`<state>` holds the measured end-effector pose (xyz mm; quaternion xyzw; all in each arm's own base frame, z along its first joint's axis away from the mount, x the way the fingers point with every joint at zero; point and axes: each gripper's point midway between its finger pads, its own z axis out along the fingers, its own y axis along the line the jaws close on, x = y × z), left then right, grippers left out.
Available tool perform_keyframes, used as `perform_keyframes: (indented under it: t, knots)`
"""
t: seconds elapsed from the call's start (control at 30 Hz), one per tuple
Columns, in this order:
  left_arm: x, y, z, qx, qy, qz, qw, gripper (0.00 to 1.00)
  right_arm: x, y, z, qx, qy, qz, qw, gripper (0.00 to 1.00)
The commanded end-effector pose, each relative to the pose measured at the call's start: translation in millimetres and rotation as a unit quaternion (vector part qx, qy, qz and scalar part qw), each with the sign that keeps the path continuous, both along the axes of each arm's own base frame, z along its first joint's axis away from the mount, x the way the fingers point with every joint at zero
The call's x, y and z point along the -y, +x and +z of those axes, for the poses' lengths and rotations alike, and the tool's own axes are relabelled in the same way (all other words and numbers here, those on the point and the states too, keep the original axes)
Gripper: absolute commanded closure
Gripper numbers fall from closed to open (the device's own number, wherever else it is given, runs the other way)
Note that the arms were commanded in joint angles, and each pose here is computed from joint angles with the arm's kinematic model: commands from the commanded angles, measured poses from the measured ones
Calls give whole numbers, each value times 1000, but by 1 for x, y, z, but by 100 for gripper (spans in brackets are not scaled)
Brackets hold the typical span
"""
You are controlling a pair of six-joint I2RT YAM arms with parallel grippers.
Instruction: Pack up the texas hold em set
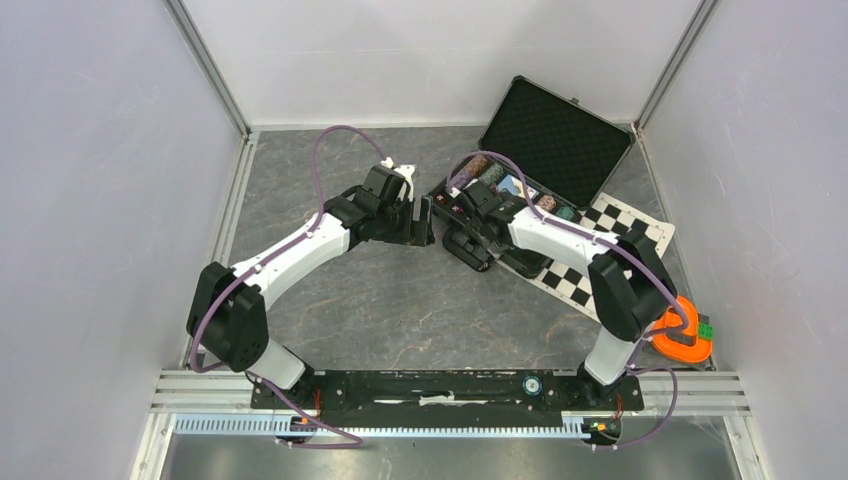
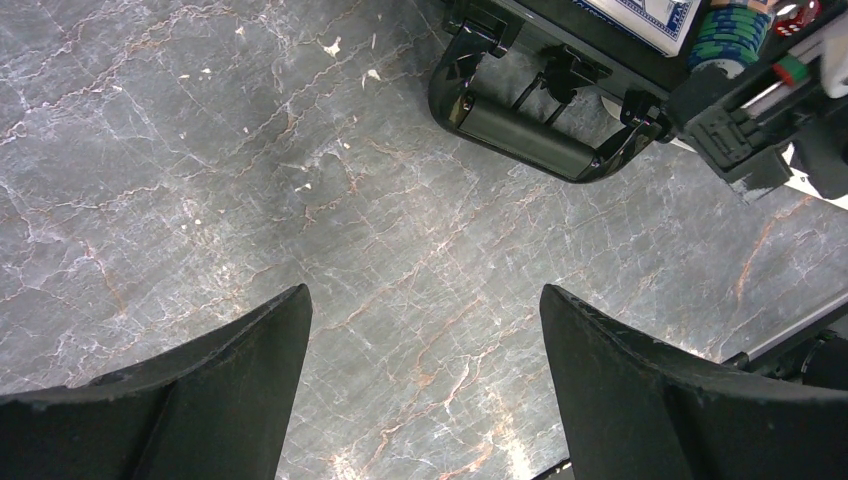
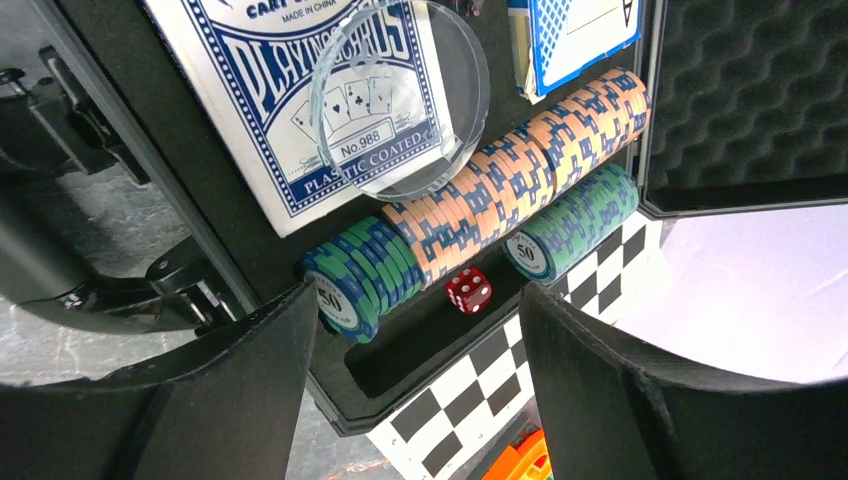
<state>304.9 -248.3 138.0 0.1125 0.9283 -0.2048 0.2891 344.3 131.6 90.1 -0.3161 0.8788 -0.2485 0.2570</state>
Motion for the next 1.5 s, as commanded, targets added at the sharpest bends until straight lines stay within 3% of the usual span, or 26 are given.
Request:
perform_keyframes:
  t: [0.0, 0.23, 0.43, 0.57, 1.3, 1.47]
  knots:
    - [4, 5, 10, 18, -11, -10, 1000, 10, -21, -5, 26, 9, 93, 9, 996, 20]
    - [7, 6, 11, 15, -15, -9, 1000, 10, -27, -13, 44, 12, 136, 18, 991, 23]
    - [7, 6, 11, 15, -18, -9, 1000, 10, -35, -12, 37, -1, 163, 12, 987, 63]
    - [6, 4, 11, 15, -17, -9, 1000, 10, -34, -7, 31, -5, 155, 4, 988, 77]
    - [5, 3, 10, 12, -17, -10, 1000, 9, -29, -4, 16, -34, 169, -7, 985, 79]
    - [5, 2, 10, 10, -16, -11, 1000, 9, -27, -5, 6, -42, 161, -10, 986, 86]
